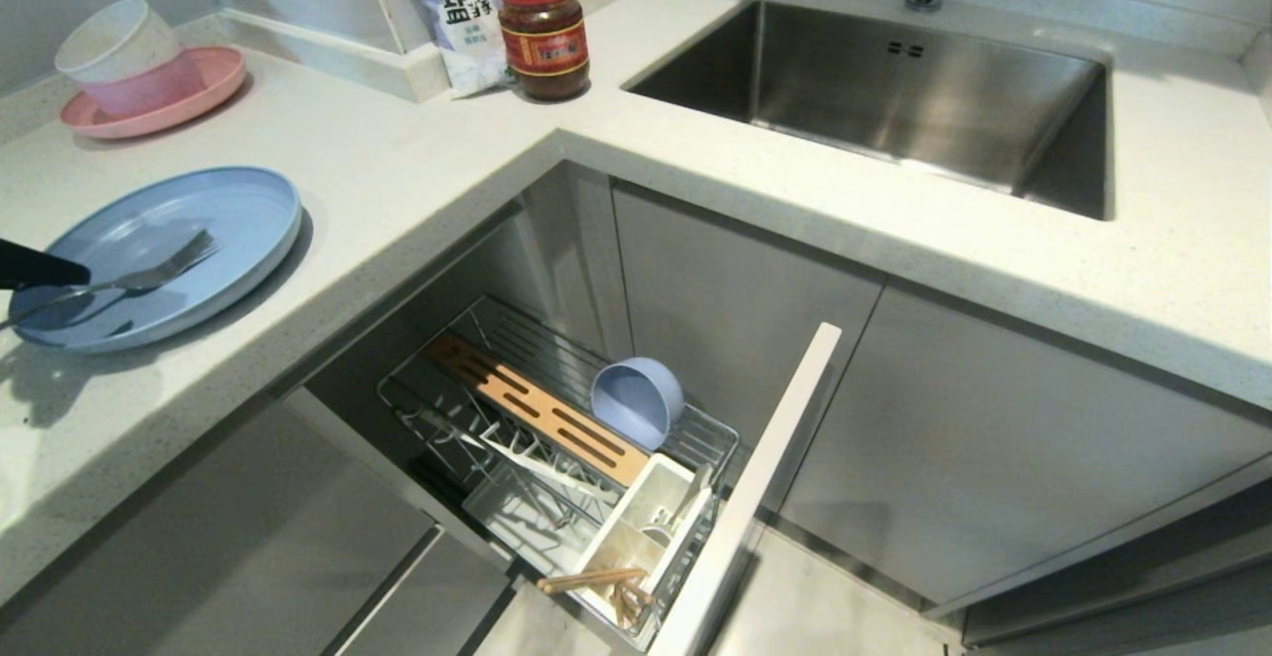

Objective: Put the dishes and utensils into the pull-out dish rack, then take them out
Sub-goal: Pick up the fork and place it in the cupboard

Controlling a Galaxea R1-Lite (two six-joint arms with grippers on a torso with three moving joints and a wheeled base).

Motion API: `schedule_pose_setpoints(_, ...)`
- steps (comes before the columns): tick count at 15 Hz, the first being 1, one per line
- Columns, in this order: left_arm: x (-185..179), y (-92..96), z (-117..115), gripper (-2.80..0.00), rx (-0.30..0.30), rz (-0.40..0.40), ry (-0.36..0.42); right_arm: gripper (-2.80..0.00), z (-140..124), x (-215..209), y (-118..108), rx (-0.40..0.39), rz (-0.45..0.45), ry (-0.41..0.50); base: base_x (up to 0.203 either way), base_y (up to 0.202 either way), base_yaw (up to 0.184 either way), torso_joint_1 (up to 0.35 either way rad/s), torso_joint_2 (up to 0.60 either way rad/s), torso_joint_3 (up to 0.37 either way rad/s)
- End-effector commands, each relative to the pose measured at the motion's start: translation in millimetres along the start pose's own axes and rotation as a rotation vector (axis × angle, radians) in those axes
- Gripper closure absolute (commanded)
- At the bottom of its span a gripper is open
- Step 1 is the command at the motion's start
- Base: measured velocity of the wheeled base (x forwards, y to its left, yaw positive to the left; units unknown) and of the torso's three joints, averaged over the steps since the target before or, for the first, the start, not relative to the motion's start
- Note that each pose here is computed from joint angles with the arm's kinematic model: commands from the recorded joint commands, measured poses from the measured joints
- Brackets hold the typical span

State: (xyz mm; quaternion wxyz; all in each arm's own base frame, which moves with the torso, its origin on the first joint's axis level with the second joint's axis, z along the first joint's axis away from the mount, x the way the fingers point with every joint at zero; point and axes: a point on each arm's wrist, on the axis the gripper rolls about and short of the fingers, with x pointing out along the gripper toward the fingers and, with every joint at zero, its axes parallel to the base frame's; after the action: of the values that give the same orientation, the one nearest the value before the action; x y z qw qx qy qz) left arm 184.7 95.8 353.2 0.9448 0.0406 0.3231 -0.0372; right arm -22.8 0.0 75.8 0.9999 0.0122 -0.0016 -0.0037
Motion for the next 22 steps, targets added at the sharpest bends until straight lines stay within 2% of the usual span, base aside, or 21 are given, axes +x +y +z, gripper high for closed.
schedule_pose_setpoints(1, 12.6, -2.6, -3.0, -2.8, 0.01, -0.031, 0.022, 0.0, -0.5, -0.2, 0.0, 0.0, 0.001, -0.003, 0.0, 0.0, 0.0, 0.0, 0.0, 0.0)
schedule_pose_setpoints(6, 25.0, -1.6, -6.8, -2.8, 0.054, 0.025, -0.029, 0.0, -0.5, -0.2, 0.0, 0.0, 0.001, -0.003, 0.0, 0.0, 0.0, 0.0, 0.0, 0.0)
schedule_pose_setpoints(15, 28.6, -4.8, -9.1, -2.8, 0.069, 0.017, -0.039, 0.0, -0.5, -0.2, 0.0, 0.0, 0.001, -0.003, 0.0, 0.0, 0.0, 0.0, 0.0, 0.0)
schedule_pose_setpoints(22, 38.5, -4.1, -11.6, -2.8, 0.096, 0.063, -0.043, 0.0, -0.5, -0.2, 0.0, 0.0, 0.0, -0.003, 0.0, 0.0, 0.0, 0.0, 0.0, 0.0)
